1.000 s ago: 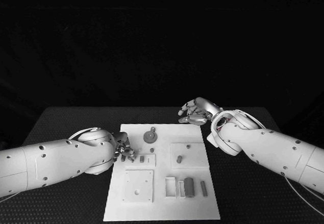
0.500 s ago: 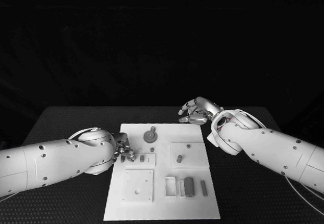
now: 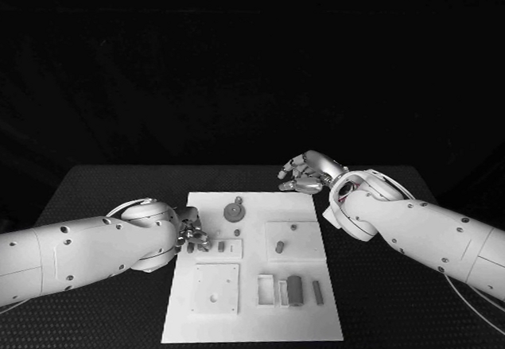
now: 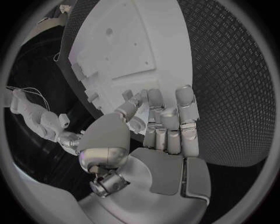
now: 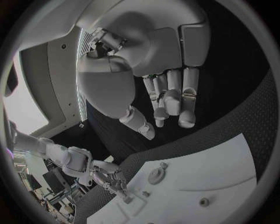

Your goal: Assemble the parts on the task board

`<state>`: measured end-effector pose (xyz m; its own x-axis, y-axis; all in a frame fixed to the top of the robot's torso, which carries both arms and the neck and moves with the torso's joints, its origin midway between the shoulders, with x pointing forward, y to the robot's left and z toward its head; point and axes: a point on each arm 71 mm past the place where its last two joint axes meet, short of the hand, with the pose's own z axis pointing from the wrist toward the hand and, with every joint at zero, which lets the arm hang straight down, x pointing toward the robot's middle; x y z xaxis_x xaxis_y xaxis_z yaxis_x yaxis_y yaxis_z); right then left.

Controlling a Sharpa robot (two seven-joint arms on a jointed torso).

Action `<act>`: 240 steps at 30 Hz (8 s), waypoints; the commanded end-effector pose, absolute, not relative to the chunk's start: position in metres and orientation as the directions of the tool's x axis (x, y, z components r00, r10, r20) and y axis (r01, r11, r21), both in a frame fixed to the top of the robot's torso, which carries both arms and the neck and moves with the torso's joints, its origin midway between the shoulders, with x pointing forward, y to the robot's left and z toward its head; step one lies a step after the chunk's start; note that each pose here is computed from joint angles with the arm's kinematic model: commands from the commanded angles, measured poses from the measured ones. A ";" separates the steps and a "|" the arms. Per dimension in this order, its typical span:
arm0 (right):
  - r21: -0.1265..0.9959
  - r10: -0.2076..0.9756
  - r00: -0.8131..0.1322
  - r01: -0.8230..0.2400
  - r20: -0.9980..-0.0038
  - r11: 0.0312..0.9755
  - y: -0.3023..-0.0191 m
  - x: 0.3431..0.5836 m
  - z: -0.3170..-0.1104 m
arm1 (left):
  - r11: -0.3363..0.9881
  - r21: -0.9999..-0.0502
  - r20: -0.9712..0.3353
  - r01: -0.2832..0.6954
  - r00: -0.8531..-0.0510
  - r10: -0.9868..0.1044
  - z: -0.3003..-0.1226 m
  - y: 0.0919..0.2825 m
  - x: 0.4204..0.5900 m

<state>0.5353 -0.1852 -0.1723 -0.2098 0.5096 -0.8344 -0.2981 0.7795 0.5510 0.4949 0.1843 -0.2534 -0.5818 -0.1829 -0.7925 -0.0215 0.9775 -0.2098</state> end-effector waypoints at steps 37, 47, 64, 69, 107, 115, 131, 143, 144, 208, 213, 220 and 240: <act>0.546 0.502 -0.217 -0.303 -0.837 0.781 -0.185 0.535 -0.172 | 0.979 -0.203 -0.786 -0.027 -0.592 -0.179 -0.256 0.184 0.496; 0.547 0.502 -0.217 -0.303 -0.837 0.781 -0.185 0.535 -0.172 | 0.979 -0.204 -0.785 -0.024 -0.593 -0.179 -0.256 0.183 0.496; 0.546 0.501 -0.217 -0.302 -0.837 0.781 -0.185 0.535 -0.173 | 0.978 -0.209 -0.786 -0.019 -0.592 -0.180 -0.256 0.181 0.496; 0.546 0.501 -0.217 -0.302 -0.837 0.781 -0.185 0.535 -0.173 | 0.979 -0.202 -0.783 -0.021 -0.598 -0.174 -0.257 0.182 0.496; 0.550 0.509 -0.210 -0.293 -0.835 0.782 -0.188 0.537 -0.173 | 0.774 -0.633 -0.731 0.007 -0.336 -0.594 -0.219 0.194 0.516; 0.551 0.509 -0.210 -0.292 -0.834 0.782 -0.188 0.537 -0.173 | 0.757 -0.549 -0.834 0.354 -0.298 -0.465 -0.208 0.169 0.521; 0.551 0.509 -0.210 -0.291 -0.835 0.782 -0.188 0.538 -0.174 | 0.741 -0.241 -0.969 0.627 -0.194 -0.151 -0.223 0.131 0.512; 0.551 0.509 -0.211 -0.292 -0.834 0.782 -0.187 0.538 -0.174 | 0.761 -0.150 -0.981 0.631 -0.192 -0.034 -0.238 0.123 0.511; 0.551 0.509 -0.211 -0.292 -0.834 0.782 -0.187 0.538 -0.174 | 0.764 -0.147 -0.981 0.628 -0.192 -0.031 -0.238 0.124 0.512; 0.554 0.510 -0.219 -0.299 -0.832 0.776 -0.184 0.536 -0.173 | 0.782 -0.130 -0.973 0.610 -0.230 0.017 -0.262 0.124 0.518; 0.555 0.510 -0.219 -0.300 -0.832 0.776 -0.184 0.536 -0.173 | 0.782 -0.129 -0.973 0.609 -0.231 0.019 -0.264 0.123 0.519; 0.555 0.510 -0.220 -0.301 -0.832 0.776 -0.184 0.536 -0.173 | 0.786 -0.129 -0.972 0.605 -0.235 0.021 -0.268 0.122 0.519; 0.554 0.508 -0.223 -0.300 -0.832 0.776 -0.184 0.535 -0.173 | 0.784 -0.108 -0.968 0.611 -0.245 0.057 -0.270 0.117 0.520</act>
<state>0.5359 -0.1852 -0.1729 -0.2138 0.5132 -0.8312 -0.2929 0.7781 0.5557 0.5226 0.1192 -0.2637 -0.2179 0.0180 -0.9758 0.6032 0.7885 -0.1202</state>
